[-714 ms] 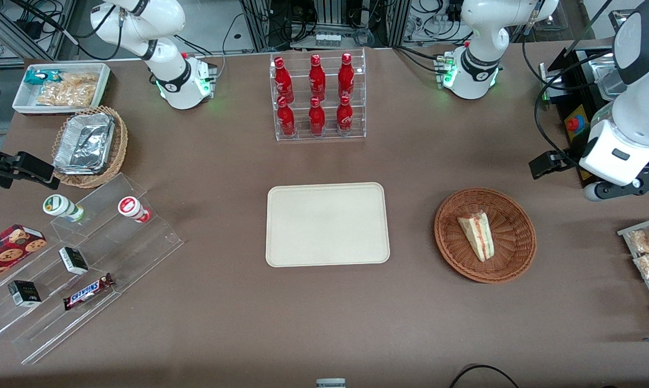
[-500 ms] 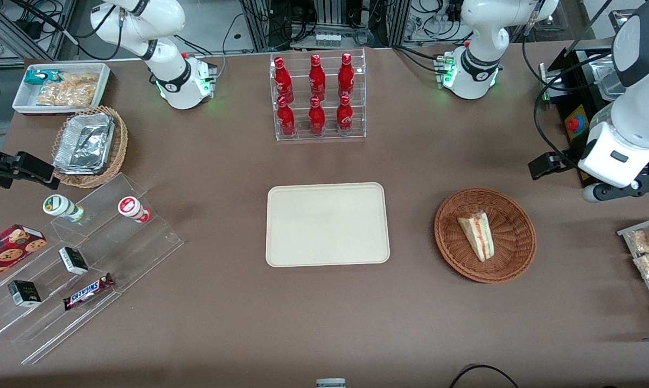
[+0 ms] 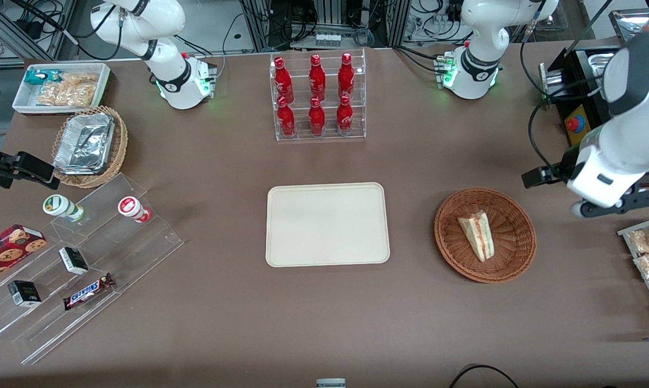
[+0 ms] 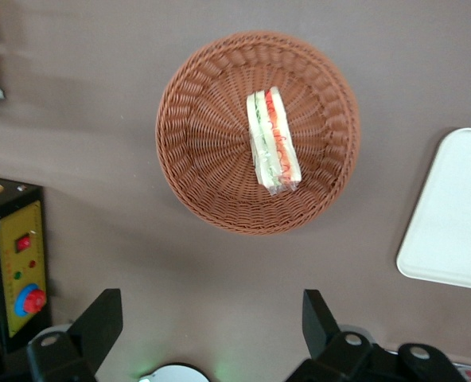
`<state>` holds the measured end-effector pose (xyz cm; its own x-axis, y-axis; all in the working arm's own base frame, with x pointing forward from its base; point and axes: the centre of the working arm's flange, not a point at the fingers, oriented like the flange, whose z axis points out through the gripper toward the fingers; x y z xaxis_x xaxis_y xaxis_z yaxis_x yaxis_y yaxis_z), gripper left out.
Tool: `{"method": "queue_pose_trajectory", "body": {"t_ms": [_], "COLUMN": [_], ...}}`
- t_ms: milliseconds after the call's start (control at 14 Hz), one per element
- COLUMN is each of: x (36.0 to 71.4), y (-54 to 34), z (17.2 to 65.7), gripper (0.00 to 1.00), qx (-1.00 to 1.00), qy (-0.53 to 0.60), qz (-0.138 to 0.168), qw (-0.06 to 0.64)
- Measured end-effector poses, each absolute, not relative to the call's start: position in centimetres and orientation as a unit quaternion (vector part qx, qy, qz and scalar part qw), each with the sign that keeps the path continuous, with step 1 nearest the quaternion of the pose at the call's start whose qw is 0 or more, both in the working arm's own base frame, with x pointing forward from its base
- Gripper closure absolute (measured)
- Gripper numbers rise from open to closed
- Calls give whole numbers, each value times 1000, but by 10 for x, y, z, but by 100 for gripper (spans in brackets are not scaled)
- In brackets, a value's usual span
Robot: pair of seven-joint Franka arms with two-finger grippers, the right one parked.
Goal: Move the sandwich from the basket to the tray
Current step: 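Move the left gripper down over the sandwich in the wicker basket, then close the left gripper on the sandwich wedge and lift it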
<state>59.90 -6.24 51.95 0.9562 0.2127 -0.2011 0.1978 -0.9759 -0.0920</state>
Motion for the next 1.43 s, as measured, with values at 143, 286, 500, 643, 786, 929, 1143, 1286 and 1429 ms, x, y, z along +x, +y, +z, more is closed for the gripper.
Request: {"method": "queue_pose_trajectory", "body": {"t_ms": [143,286,500,643,786,929,1143,1286,1429], "x": [624,640,651,651,647,641,636,635,634], "y": [-62,-61,-55,-61,-74,-83,-92,-90,-88], "z": [466,414,358,326,292,261,235,229,225], "gripper": [0,0,0,0,0,0,0,0,0], "qx": [-981,-973,-965,-961,-960,-961,-961,-960,-959], "qy": [-153,-194,-239,-260,-266,-264,-259,-261,-262], "qz": [110,119,112,100,85,81,96,100,104], "qw": [32,29,13,7,-2,-9,-7,-6,-4]}}
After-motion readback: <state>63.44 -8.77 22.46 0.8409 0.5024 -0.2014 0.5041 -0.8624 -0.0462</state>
